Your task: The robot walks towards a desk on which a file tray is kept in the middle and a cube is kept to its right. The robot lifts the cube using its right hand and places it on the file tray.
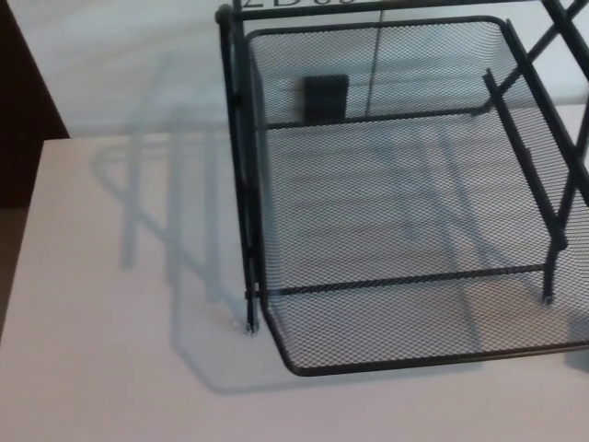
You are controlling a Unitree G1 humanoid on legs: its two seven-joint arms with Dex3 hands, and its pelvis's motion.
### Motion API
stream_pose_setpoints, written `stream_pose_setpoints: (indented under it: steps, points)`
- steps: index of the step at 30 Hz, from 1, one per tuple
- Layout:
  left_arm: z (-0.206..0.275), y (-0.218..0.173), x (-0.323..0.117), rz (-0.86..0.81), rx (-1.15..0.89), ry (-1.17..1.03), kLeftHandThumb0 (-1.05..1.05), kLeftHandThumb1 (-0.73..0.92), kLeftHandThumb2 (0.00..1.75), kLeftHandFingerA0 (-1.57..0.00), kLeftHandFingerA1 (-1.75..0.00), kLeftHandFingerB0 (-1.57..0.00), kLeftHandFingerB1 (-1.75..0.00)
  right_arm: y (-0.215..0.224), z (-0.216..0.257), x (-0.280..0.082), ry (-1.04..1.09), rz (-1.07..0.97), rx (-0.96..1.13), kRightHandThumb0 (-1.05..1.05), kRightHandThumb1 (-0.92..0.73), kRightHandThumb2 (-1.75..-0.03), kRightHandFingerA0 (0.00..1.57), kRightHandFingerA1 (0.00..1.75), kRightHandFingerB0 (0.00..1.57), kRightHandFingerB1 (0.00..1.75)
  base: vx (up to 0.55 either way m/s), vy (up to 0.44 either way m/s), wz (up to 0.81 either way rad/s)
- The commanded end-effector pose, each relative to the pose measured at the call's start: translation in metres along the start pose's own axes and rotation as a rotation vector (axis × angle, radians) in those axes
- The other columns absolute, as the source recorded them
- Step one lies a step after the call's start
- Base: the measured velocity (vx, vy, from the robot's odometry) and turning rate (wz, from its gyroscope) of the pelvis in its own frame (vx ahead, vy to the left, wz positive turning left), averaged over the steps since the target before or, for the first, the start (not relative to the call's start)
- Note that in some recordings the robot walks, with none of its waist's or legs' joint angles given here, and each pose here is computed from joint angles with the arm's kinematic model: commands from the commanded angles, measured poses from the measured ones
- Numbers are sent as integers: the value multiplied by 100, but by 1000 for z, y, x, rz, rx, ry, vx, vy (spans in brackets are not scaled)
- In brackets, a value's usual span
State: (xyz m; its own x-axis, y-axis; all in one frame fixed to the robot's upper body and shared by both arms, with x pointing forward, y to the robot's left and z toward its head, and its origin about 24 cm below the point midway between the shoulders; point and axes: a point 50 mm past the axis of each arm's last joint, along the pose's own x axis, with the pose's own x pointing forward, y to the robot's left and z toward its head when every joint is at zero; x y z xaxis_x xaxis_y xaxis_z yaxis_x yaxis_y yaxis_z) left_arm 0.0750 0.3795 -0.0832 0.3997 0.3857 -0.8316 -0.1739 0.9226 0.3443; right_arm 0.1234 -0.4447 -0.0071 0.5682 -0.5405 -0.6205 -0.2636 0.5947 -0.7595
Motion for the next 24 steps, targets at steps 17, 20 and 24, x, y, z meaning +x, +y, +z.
stream_pose_setpoints:
  steps: [17,20,24]
  points:
    - [-1,6,-4,19,4,-38,-73,60,92,-3,-38,0,-12,-6,4,2,-6,17,21,-74,-69,-62,39,33,8,22,-28,-21,1]
    - [0,6,-3,23,-12,-26,-72,61,92,-2,-34,0,-12,-3,3,1,-44,-7,66,-71,-67,-60,33,36,9,26,-77,-206,5]
    - [0,7,-3,31,20,-23,-63,69,76,-9,-32,0,-6,-3,1,1,-8,25,66,-81,-57,-92,12,42,4,24,-162,-394,10]
